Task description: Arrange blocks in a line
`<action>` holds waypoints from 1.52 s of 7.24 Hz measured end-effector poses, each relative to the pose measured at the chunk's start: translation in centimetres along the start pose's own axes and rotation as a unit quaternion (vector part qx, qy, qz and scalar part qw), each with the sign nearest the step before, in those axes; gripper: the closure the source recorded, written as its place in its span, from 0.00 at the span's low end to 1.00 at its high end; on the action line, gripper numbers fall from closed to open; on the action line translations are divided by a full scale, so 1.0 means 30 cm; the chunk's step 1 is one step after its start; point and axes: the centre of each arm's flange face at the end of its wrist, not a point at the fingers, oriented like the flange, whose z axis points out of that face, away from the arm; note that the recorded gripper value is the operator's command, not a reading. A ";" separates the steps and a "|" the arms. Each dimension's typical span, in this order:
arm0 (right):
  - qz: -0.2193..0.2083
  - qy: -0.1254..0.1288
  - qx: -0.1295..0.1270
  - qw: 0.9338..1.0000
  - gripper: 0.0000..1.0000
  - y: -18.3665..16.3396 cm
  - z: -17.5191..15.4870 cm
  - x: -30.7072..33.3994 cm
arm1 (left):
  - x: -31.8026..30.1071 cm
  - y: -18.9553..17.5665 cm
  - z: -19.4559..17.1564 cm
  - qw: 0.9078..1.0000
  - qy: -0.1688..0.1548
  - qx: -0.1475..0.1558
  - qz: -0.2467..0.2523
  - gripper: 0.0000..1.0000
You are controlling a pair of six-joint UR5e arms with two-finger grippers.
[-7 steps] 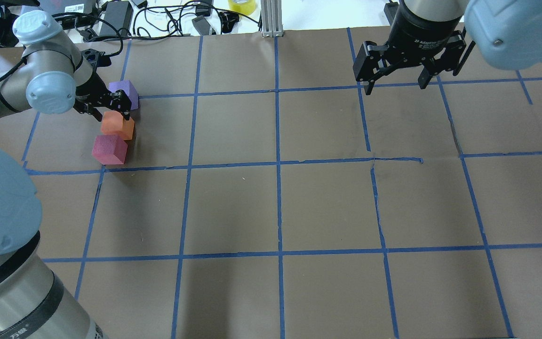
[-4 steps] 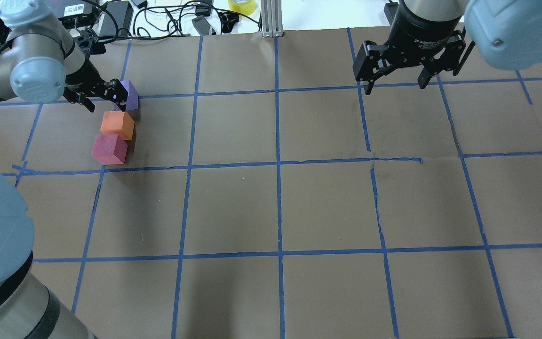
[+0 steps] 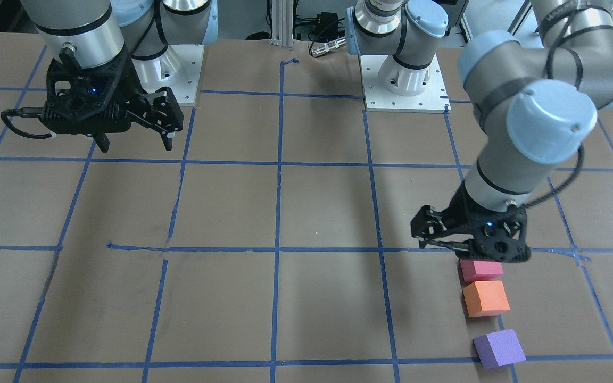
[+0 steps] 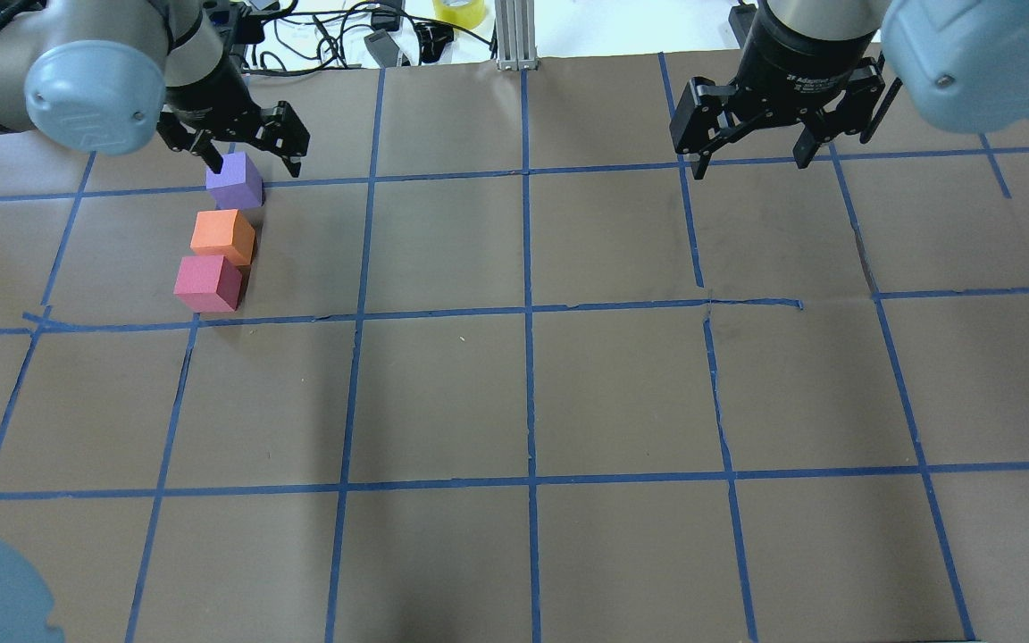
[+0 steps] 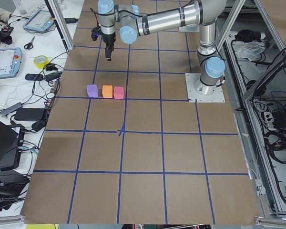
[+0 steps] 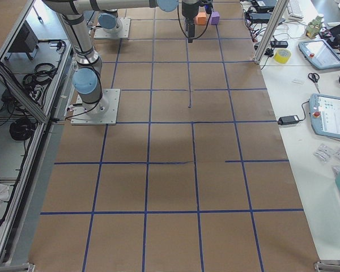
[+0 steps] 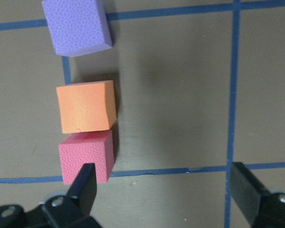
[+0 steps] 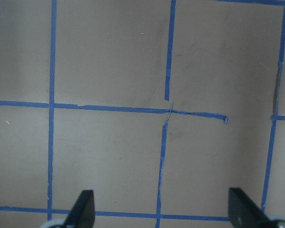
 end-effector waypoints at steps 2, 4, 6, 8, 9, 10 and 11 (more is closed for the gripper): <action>0.000 0.000 0.000 1.000 0.00 0.000 0.000 0.000 | 0.135 0.130 -0.178 1.000 -0.002 -0.008 0.021 0.00; 0.000 0.000 0.000 1.000 0.00 0.000 0.000 0.000 | 0.153 0.271 -0.363 1.000 0.000 -0.008 0.025 0.00; 0.000 0.001 0.000 1.000 0.00 0.000 0.000 0.000 | 0.156 0.368 -0.466 1.000 0.008 -0.002 0.023 0.00; 0.000 0.000 0.000 1.000 0.00 0.000 0.000 0.000 | 0.146 0.436 -0.520 1.000 0.012 -0.004 0.019 0.00; 0.000 0.000 0.000 1.000 0.00 0.000 0.000 0.000 | 0.134 0.449 -0.531 1.000 0.013 -0.006 0.015 0.00; 0.000 0.000 0.000 1.000 0.00 0.000 0.000 0.000 | 0.113 0.452 -0.535 1.000 0.012 -0.007 0.009 0.00; 0.000 0.000 0.000 1.000 0.00 0.000 0.000 0.000 | 0.097 0.452 -0.536 1.000 0.011 -0.007 0.005 0.00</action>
